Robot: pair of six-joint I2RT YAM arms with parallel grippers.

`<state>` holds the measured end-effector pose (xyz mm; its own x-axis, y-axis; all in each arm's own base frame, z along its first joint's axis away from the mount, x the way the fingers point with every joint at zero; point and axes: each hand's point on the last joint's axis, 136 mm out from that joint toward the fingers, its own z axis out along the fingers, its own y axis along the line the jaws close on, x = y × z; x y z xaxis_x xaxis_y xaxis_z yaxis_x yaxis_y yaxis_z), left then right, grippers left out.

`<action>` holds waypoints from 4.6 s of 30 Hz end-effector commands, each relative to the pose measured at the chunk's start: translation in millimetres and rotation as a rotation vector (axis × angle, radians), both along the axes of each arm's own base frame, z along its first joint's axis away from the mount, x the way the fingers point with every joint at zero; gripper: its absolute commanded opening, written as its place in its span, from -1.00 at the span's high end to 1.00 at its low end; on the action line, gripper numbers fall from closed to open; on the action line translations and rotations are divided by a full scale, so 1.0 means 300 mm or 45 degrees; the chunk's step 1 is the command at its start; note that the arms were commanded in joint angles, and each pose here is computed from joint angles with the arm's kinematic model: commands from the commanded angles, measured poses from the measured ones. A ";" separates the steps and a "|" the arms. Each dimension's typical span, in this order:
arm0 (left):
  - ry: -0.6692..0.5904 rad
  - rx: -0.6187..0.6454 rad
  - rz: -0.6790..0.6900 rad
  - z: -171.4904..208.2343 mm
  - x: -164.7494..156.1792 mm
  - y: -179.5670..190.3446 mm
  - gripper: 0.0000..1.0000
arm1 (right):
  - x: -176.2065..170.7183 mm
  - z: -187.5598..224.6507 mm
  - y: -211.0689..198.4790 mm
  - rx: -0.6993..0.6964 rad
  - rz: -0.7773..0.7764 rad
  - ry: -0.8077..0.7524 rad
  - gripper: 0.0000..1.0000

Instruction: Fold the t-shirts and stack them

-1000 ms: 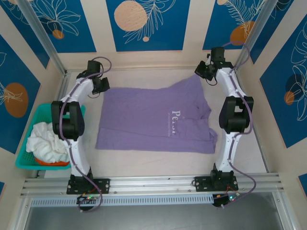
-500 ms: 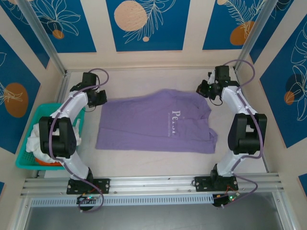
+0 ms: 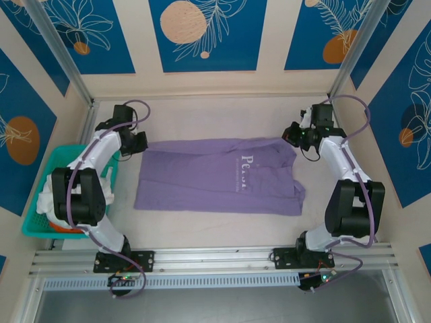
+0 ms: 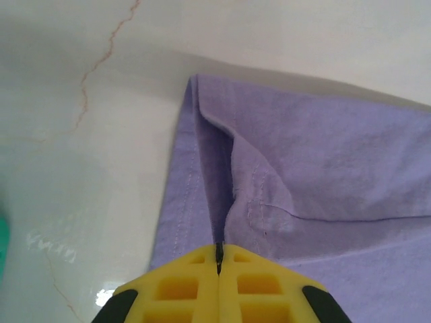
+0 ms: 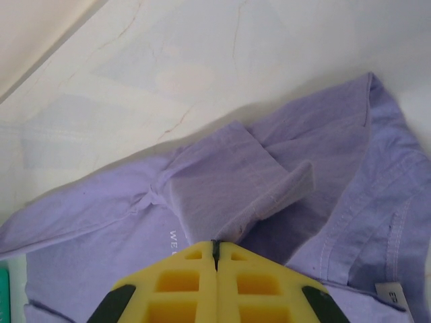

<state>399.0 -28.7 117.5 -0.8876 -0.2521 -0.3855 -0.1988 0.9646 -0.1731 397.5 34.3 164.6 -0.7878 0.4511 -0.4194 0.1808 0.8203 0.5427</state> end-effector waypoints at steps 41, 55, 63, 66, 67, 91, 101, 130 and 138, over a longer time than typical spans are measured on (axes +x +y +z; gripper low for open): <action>0.058 -0.107 0.052 0.086 0.071 -0.103 0.01 | -0.320 -0.105 -0.139 0.068 -0.523 0.171 0.13; 0.318 0.060 -0.099 -0.250 0.215 -0.228 0.17 | 0.095 -0.323 -0.030 -0.077 -0.241 0.471 0.59; 0.375 0.189 0.105 -0.341 0.266 -0.059 0.17 | 0.186 -0.489 -0.119 -0.025 -0.383 0.675 0.62; 0.435 0.202 0.180 -0.381 0.258 -0.006 0.18 | 0.179 -0.514 -0.160 -0.004 -0.449 0.727 0.62; 0.443 0.203 0.195 -0.389 0.257 0.004 0.18 | 0.178 -0.512 -0.172 -0.001 -0.461 0.733 0.61; 0.052 -0.246 -0.328 0.041 0.310 -0.652 -0.27 | 0.102 -0.286 0.102 -0.053 -0.029 0.480 0.24; 0.206 -0.262 -0.511 -0.181 0.228 -0.906 -0.24 | 0.228 -0.361 0.200 -0.141 0.136 0.491 0.26; 0.337 -0.088 -0.509 -0.350 0.204 -0.836 -0.35 | 0.162 -0.446 0.211 -0.268 0.173 0.584 0.48; 0.330 -0.076 -0.512 -0.346 0.208 -0.833 -0.36 | 0.172 -0.398 0.221 -0.284 0.175 0.531 0.76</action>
<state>466.0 -292.0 34.8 -0.9792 0.0912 -0.1811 0.1409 0.9484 -0.2842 452.5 99.0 24.5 -0.9543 0.2836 -0.0948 0.2515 0.9328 0.2581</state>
